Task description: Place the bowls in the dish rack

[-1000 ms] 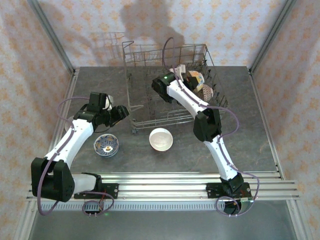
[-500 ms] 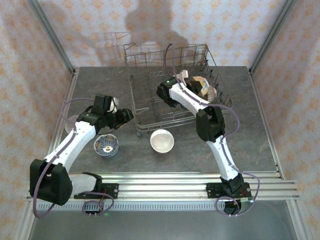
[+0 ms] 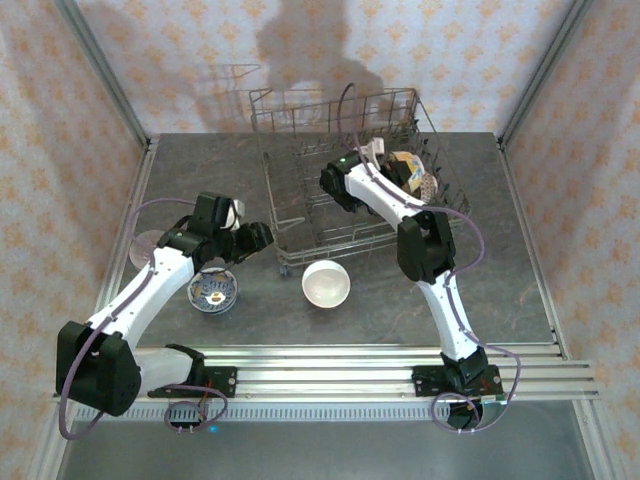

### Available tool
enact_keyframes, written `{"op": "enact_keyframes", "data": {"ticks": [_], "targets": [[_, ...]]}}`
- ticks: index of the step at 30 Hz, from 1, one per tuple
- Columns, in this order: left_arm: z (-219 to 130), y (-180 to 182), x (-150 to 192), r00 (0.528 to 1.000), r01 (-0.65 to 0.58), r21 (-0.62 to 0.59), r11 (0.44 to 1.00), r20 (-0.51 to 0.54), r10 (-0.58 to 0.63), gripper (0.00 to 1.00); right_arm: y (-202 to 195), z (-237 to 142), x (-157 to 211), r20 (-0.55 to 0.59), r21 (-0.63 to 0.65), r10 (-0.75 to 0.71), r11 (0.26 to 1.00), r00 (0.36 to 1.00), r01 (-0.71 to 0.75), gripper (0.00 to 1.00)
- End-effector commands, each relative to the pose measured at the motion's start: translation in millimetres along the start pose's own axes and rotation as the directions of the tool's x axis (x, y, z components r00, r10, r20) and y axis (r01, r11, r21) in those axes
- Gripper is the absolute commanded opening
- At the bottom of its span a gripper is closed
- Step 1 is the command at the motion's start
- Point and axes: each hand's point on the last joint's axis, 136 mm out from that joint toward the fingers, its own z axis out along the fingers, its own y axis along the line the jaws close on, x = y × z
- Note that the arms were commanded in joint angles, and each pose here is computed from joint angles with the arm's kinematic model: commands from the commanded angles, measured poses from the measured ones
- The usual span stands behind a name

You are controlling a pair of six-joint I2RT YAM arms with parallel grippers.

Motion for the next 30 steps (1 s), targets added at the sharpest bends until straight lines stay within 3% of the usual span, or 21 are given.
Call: {"op": "enact_keyframes", "data": {"ticks": [1,13,30], "targets": [[5,-13,5,0.999,-0.019,0.032,0.999,-0.031,0.020,0.53,-31,18,4,-0.023,0.046,-0.092,0.995,0.996,0.093,0.00],[6,-23,6,1.000,-0.024,0.059,0.998,-0.010,0.024,0.53,-34,34,20,-0.049,0.070,-0.123,0.990,0.991,0.126,0.00],[-3,-31,-1,0.999,-0.043,0.073,0.996,0.036,0.040,0.54,-51,36,12,-0.034,0.090,-0.056,0.994,0.998,0.059,0.00]]}}
